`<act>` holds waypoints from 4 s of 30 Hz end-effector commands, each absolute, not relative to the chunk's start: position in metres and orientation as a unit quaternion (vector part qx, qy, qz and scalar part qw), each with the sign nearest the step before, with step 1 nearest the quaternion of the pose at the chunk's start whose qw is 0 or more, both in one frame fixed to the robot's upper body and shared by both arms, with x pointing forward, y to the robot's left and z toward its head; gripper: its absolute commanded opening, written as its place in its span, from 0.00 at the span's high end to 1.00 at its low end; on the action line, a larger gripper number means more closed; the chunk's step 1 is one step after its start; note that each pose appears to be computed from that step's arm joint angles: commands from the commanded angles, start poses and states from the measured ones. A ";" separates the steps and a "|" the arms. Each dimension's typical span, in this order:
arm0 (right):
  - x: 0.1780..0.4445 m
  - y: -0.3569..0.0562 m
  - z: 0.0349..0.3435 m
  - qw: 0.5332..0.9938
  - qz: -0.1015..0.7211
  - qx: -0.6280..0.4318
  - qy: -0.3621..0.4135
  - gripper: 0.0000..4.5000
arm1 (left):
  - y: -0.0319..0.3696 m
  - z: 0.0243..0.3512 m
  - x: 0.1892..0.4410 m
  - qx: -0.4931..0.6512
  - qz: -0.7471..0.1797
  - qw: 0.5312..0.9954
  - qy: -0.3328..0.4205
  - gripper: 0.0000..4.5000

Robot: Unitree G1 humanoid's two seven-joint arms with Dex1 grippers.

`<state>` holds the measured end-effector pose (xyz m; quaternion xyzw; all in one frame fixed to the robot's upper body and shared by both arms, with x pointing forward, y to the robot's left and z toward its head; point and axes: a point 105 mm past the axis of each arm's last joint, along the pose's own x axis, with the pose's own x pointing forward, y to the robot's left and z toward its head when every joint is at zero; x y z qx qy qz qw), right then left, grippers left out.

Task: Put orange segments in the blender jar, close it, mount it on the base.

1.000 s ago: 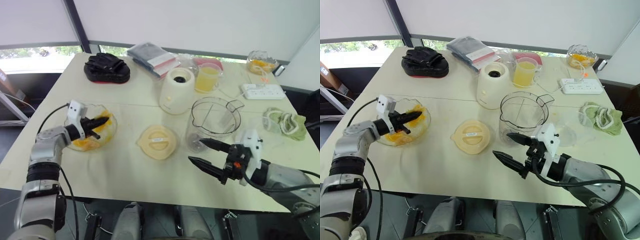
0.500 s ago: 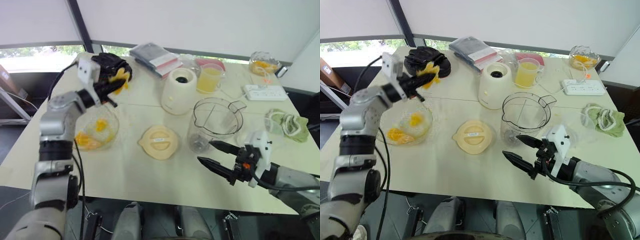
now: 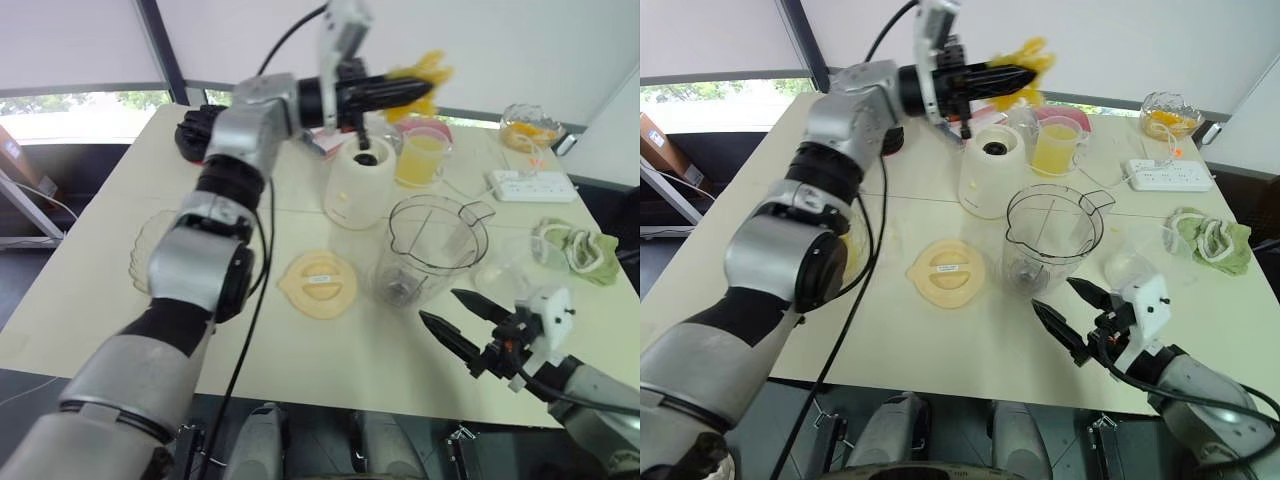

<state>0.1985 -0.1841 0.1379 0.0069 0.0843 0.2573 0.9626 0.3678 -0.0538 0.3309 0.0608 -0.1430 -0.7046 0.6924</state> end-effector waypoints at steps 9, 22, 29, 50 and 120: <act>0.179 -0.180 0.147 0.976 0.210 -0.010 0.054 0.13 | -0.095 0.267 0.352 0.169 -0.745 0.642 -0.066 0.99; 0.181 -0.185 0.139 0.979 0.194 -0.017 0.056 0.13 | -0.079 0.225 0.353 0.237 -0.759 0.606 -0.018 0.99; 0.183 -0.184 0.136 0.978 0.200 -0.018 0.058 0.13 | -0.083 0.228 0.357 0.222 -0.745 0.629 -0.032 0.41; 0.182 -0.193 0.134 0.979 0.192 -0.023 0.067 0.13 | -0.057 0.274 0.366 0.111 -0.741 0.658 -0.070 0.02; 0.265 -0.369 0.087 0.962 -0.272 0.025 0.013 0.13 | 0.056 0.178 0.294 0.116 -0.729 0.674 0.028 0.02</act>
